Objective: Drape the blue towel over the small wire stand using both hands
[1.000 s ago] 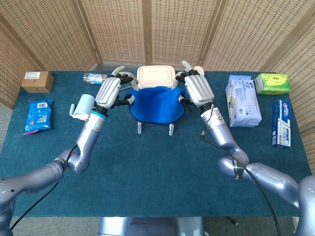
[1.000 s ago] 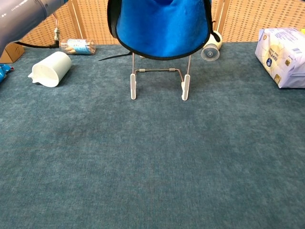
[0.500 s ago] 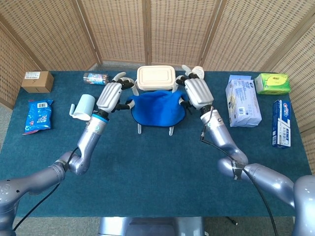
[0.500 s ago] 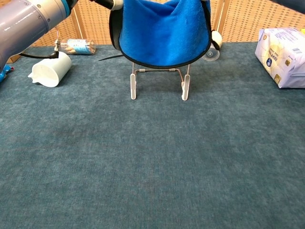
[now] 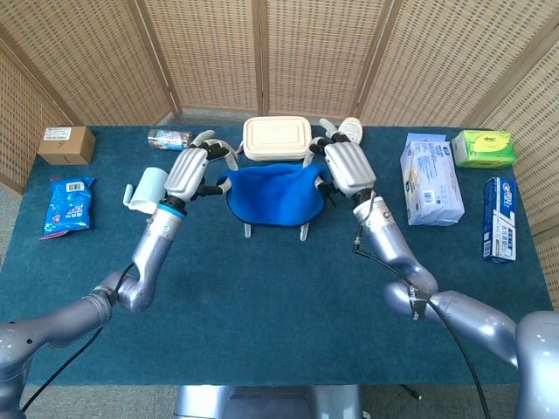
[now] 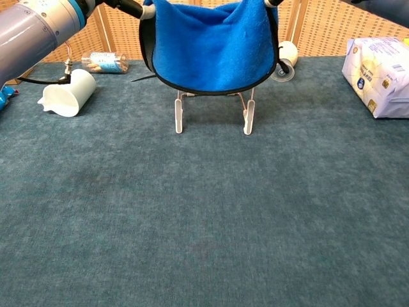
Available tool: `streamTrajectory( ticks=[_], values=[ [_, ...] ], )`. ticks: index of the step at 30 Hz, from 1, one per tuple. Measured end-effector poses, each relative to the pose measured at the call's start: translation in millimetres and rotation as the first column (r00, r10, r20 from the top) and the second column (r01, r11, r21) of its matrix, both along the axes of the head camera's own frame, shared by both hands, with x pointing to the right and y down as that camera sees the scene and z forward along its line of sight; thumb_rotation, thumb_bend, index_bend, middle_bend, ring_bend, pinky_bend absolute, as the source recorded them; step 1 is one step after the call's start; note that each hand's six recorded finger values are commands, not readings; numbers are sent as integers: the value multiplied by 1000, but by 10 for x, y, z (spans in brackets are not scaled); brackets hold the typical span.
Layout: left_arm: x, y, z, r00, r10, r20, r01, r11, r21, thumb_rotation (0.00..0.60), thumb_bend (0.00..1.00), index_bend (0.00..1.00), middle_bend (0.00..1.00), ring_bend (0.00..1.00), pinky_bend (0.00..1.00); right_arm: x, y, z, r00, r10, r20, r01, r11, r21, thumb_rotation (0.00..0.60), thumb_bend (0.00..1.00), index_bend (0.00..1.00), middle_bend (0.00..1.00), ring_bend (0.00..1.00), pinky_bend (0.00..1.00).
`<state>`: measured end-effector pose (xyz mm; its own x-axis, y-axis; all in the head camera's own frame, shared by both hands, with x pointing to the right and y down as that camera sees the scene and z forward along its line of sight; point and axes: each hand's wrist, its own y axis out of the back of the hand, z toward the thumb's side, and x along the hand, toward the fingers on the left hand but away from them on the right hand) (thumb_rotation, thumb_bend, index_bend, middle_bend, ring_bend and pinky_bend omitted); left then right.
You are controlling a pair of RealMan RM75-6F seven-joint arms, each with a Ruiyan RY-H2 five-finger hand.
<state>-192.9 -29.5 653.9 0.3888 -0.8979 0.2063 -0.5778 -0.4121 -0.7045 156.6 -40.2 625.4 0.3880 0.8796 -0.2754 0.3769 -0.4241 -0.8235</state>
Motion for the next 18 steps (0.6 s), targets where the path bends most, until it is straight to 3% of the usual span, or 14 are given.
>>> streamTrajectory(
  ticks=[18],
  values=[
    [-130, 91, 62, 1000, -14, 5, 14, 1000, -27, 600, 496, 815, 437, 305, 102, -1, 96, 113, 1000, -6, -14, 6, 1000, -14, 600, 443, 997, 397, 27, 204]
  ],
)
